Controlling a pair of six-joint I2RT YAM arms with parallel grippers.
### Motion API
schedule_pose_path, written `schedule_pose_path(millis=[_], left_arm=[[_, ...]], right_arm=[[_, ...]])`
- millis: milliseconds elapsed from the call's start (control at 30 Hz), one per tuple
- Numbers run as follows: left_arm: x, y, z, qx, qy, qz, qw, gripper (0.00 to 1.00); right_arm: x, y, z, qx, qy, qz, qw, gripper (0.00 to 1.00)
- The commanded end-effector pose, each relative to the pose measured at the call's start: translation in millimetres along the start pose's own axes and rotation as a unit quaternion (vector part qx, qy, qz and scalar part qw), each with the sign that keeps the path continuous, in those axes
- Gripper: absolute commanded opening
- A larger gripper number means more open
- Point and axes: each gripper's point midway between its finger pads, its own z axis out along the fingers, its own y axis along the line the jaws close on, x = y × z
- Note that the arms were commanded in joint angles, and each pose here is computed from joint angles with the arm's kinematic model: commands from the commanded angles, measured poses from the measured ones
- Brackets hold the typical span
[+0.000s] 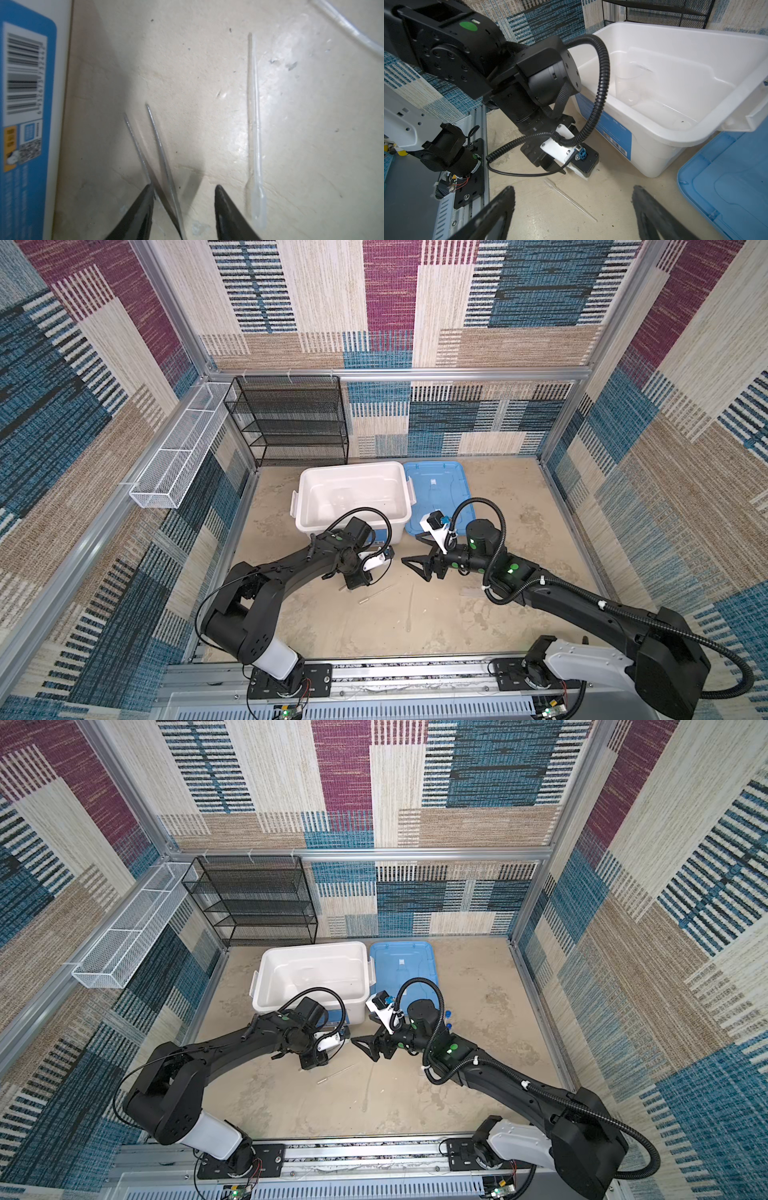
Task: Organize the chemistry lab equipment
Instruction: 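Lower the left gripper onto the metal tweezers and close it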
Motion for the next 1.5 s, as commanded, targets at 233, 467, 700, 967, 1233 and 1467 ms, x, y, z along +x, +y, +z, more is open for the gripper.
schedule_pose_path(millis=[233, 467, 700, 967, 1233, 1467], left_arm=[[4, -1, 9, 0.031, 0.024, -0.025, 0.999, 0.48], [8, 3, 10, 0.016, 0.037, -0.018, 0.999, 0.37], [12, 6, 14, 0.003, 0.051, -0.014, 0.999, 0.42], [12, 5, 16, 0.007, 0.051, -0.016, 0.999, 0.33], [10, 4, 13, 0.005, 0.045, -0.012, 0.999, 0.14], [4, 5, 4, -0.003, 0.030, -0.012, 0.999, 0.02]], right_arm=[[-2, -1, 2, 0.003, -0.003, 0.002, 1.000, 0.90], [-5, -2, 3, 0.006, -0.005, 0.002, 1.000, 0.90], [-5, -2, 6, 0.003, -0.001, 0.003, 1.000, 0.89], [-3, -3, 6, 0.005, 0.000, 0.003, 1.000, 0.89], [-3, -4, 6, 0.007, 0.000, 0.002, 1.000, 0.89], [-5, -4, 7, 0.007, -0.001, 0.001, 1.000, 0.89]])
